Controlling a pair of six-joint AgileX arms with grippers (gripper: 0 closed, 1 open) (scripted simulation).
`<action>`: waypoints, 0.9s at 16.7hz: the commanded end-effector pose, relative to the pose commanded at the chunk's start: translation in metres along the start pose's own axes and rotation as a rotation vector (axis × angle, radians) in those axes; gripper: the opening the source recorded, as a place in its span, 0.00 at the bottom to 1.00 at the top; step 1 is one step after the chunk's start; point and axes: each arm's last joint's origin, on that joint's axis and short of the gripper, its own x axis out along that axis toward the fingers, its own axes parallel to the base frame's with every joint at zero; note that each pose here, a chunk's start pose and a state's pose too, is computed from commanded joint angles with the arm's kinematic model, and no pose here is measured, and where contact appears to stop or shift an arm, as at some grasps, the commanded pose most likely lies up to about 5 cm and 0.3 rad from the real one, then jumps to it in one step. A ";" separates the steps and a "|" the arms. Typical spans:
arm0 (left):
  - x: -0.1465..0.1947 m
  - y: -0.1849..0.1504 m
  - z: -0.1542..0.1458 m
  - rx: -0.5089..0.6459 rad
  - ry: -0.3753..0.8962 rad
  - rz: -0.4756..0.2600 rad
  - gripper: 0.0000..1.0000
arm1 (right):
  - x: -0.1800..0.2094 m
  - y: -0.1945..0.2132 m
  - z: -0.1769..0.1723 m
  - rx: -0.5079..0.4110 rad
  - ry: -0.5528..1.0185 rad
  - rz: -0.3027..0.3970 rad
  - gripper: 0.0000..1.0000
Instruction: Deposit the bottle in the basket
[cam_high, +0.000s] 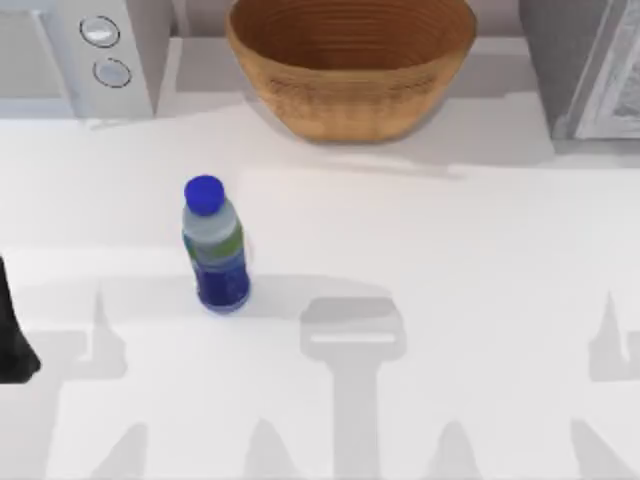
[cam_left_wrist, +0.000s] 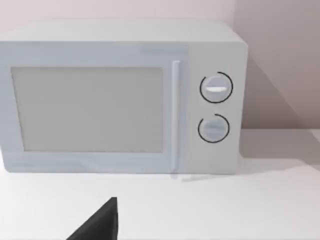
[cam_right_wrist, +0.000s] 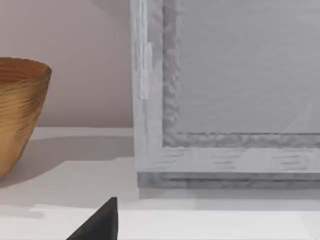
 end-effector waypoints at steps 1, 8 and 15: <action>0.000 0.000 0.000 0.000 0.000 0.000 1.00 | 0.000 0.000 0.000 0.000 0.000 0.000 1.00; 0.013 -0.005 0.012 0.004 -0.022 -0.115 1.00 | 0.000 0.000 0.000 0.000 0.000 0.000 1.00; 0.064 -0.016 0.010 0.016 0.016 -0.358 1.00 | 0.000 0.000 0.000 0.000 0.000 0.000 1.00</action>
